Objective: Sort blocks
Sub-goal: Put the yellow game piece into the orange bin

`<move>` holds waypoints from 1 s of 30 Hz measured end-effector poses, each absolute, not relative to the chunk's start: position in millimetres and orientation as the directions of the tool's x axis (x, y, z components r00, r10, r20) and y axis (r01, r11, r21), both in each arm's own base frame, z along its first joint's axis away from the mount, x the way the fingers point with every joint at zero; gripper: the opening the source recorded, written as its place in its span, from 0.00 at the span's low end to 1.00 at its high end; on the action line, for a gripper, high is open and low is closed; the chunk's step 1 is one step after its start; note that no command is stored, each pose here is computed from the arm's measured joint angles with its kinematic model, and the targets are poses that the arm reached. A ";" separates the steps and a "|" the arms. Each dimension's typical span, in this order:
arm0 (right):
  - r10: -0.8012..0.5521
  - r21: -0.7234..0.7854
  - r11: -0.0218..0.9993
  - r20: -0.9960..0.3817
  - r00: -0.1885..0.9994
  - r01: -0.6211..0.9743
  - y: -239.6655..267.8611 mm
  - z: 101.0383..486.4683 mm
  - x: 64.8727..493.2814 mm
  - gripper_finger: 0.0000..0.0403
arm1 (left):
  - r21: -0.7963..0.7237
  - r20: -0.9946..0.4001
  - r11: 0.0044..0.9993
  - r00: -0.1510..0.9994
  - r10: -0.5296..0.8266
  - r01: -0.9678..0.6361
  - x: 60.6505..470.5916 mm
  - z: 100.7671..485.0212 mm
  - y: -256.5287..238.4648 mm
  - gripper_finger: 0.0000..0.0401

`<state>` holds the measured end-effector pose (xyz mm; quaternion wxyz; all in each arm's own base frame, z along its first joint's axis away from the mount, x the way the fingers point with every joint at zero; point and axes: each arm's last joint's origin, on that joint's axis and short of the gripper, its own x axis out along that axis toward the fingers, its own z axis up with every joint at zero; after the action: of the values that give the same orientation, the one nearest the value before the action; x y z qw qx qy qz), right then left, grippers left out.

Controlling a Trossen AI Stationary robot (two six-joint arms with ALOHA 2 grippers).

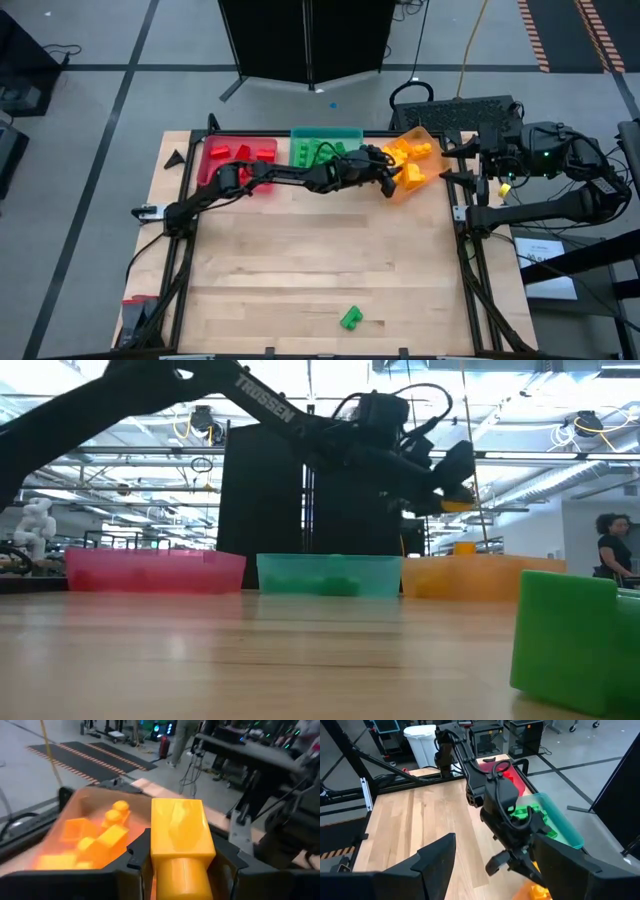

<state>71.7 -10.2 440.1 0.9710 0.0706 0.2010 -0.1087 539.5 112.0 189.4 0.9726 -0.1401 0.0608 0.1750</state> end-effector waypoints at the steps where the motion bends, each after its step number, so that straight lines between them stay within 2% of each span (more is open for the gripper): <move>1: -0.183 0.093 0.966 -0.406 0.895 0.240 -10.2 440.0 71.7 0.64 | -0.265 -0.159 0.899 0.935 0.316 -0.349 543.7 189.0 111.5 0.32; 9: -0.182 0.089 0.967 -0.406 0.896 0.237 -10.2 440.0 71.6 0.64 | -0.291 -0.232 0.883 0.923 0.308 -0.368 568.3 170.5 111.5 0.32; 18: -0.177 0.086 0.969 -0.408 0.896 0.230 -10.0 439.9 71.5 0.64 | -0.238 -0.319 0.888 0.895 0.313 -0.395 569.6 153.5 110.0 0.33; 20: -0.176 0.086 0.969 -0.408 0.896 0.230 -10.0 439.9 71.6 0.64 | -0.181 -0.316 0.900 0.890 0.329 -0.397 569.9 153.8 108.1 0.41; 25: -0.176 0.086 0.969 -0.408 0.896 0.230 -10.0 439.9 71.6 0.64 | -0.111 -0.319 0.921 0.891 0.324 -0.374 570.7 153.6 103.4 0.69; 28: -0.177 0.089 0.969 -0.408 0.896 0.232 -10.0 439.8 71.6 0.64 | -0.122 -0.320 0.930 0.901 0.294 -0.347 571.3 155.6 98.4 0.78; 30: -0.176 0.097 0.967 -0.408 0.896 0.234 -10.0 439.8 71.6 0.64 | -0.159 -0.338 0.946 0.916 0.217 -0.283 570.2 162.7 93.1 0.80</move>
<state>71.6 -10.0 439.8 0.9709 0.0719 0.2025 -0.1055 570.2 93.1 162.7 0.9734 -0.1026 0.1599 0.1283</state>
